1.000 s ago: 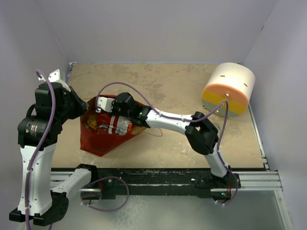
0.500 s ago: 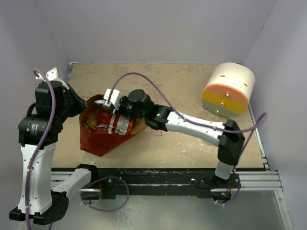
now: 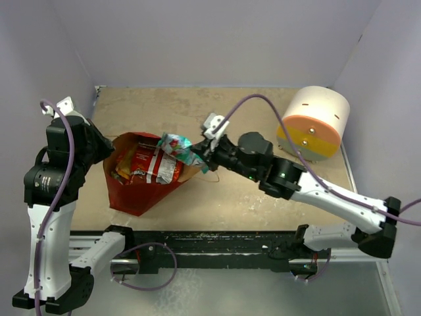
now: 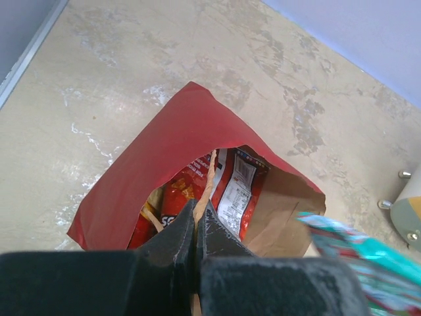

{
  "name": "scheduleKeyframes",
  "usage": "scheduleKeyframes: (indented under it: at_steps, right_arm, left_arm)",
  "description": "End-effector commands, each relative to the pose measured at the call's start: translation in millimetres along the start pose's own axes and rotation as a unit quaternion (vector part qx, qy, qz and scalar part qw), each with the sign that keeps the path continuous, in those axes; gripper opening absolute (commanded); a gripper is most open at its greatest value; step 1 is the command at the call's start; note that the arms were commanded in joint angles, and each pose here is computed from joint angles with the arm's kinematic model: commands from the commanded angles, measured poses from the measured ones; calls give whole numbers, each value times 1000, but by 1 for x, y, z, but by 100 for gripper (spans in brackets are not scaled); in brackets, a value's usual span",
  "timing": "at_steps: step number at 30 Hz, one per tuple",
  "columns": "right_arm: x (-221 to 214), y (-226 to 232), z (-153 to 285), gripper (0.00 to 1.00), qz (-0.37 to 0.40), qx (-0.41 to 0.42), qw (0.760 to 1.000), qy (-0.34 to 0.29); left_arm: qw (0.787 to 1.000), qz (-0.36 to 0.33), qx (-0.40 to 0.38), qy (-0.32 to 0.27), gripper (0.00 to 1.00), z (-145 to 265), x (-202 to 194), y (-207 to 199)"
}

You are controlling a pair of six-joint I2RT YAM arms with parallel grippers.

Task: Take the snacks out of the paper bag
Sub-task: Take out the snack from the paper bag, then place the snack at the center of the board.

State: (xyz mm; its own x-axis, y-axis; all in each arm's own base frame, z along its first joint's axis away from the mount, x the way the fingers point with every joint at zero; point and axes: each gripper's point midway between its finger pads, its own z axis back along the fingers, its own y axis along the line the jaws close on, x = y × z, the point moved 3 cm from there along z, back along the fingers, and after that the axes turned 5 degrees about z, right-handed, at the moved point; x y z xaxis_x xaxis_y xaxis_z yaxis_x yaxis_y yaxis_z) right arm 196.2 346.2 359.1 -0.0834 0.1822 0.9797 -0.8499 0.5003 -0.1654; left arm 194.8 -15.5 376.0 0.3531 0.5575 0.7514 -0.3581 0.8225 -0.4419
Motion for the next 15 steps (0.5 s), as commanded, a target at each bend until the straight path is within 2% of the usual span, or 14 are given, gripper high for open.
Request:
scheduleKeyframes:
  at_steps: [1, 5, 9, 11, 15]
  right_arm:
    - [37, -52, 54, 0, -96, -173, 979, -57]
    - [34, -92, 76, 0, -117, -311, 941, -60]
    - [18, -132, 70, 0, -128, -392, 911, -20]
    - [8, -158, 62, 0, -160, -405, 900, -2]
    - [-25, -193, 24, 0, -202, -367, 907, 51]
  left_arm:
    - [999, -2, 4, -39, 0, 8, 12, 4]
    - [999, -3, 10, -35, 0, 10, 9, 8]
    - [1000, -4, -3, -30, 1, 13, 8, 5]
    - [1000, -4, -5, -25, 1, 13, 6, 5]
    - [1000, -15, -17, -17, 1, 11, 4, 1]
